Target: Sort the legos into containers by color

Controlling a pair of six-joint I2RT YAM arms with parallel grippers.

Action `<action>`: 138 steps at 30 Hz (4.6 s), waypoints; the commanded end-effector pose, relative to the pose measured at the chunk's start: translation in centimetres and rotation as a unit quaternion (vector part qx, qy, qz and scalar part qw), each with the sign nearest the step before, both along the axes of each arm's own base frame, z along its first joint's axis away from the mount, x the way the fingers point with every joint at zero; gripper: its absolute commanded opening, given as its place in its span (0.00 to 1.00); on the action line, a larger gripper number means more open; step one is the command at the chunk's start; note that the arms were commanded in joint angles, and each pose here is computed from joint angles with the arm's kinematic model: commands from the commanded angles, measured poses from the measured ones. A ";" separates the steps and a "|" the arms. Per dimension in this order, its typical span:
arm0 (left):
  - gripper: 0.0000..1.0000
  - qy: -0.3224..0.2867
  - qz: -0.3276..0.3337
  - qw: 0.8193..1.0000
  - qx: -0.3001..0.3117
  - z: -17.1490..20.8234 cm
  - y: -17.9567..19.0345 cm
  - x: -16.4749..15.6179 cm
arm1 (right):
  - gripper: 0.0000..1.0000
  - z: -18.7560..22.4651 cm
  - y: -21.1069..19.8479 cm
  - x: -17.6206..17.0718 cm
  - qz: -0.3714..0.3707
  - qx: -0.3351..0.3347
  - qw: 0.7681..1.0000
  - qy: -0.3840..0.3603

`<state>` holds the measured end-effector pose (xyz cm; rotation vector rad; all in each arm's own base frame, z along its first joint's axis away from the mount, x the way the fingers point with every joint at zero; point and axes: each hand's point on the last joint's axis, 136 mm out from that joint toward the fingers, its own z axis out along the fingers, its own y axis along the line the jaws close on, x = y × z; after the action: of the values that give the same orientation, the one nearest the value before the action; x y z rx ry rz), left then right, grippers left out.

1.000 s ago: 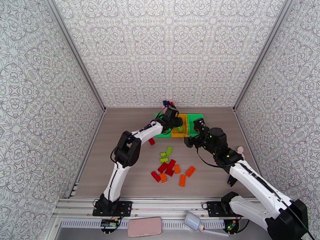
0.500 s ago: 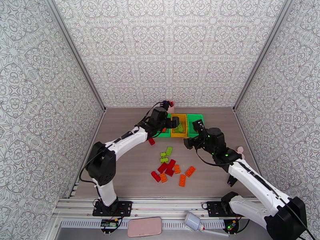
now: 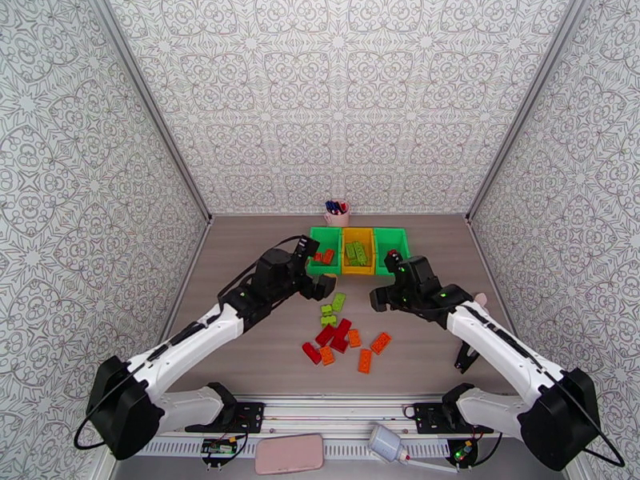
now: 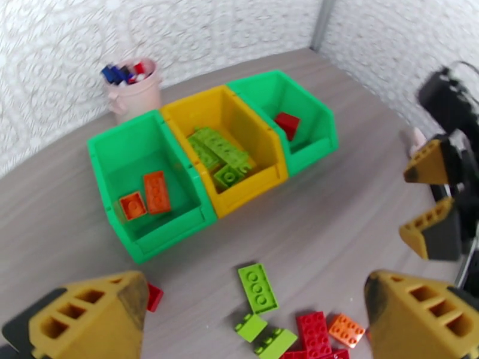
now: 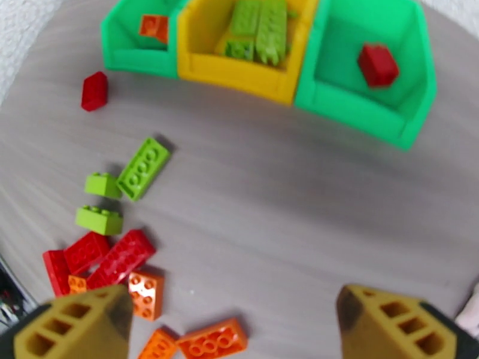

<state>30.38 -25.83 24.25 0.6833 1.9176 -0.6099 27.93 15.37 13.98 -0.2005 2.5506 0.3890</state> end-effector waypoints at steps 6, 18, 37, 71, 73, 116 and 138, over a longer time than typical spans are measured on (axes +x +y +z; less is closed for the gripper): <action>1.00 -0.035 -0.174 0.984 0.014 -1.2 -2.1 -6.3 | 0.88 -6.3 -0.8 -6.3 -0.166 0.035 0.972 0.163; 1.00 -0.040 -0.226 0.973 0.019 -3.2 -3.0 -7.5 | 0.81 -9.6 1.3 -7.2 -0.173 0.016 0.959 0.223; 1.00 -0.031 -0.229 0.973 0.026 -4.2 -3.0 -7.8 | 0.45 -11.6 1.5 -6.4 -0.160 -0.045 0.957 0.236; 1.00 -0.054 -0.010 0.998 0.005 -3.0 5.1 -7.4 | 0.22 5.5 15.6 18.5 0.034 0.026 0.981 -0.191; 1.00 -0.049 -0.004 0.999 0.004 -3.2 5.3 -7.3 | 0.21 5.5 16.4 20.1 0.039 0.029 0.978 -0.202; 1.00 -0.043 0.047 0.998 -0.015 -3.2 6.2 -5.9 | 0.46 1.0 19.4 28.1 -0.007 0.062 0.986 -0.153; 1.00 0.161 0.351 0.921 -0.055 -8.8 10.2 2.2 | 0.90 9.5 15.3 17.5 0.082 0.120 0.951 -0.272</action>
<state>31.74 -16.80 16.17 -0.0005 2.1768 -0.3945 46.57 30.95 22.46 -0.3154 2.0032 0.5927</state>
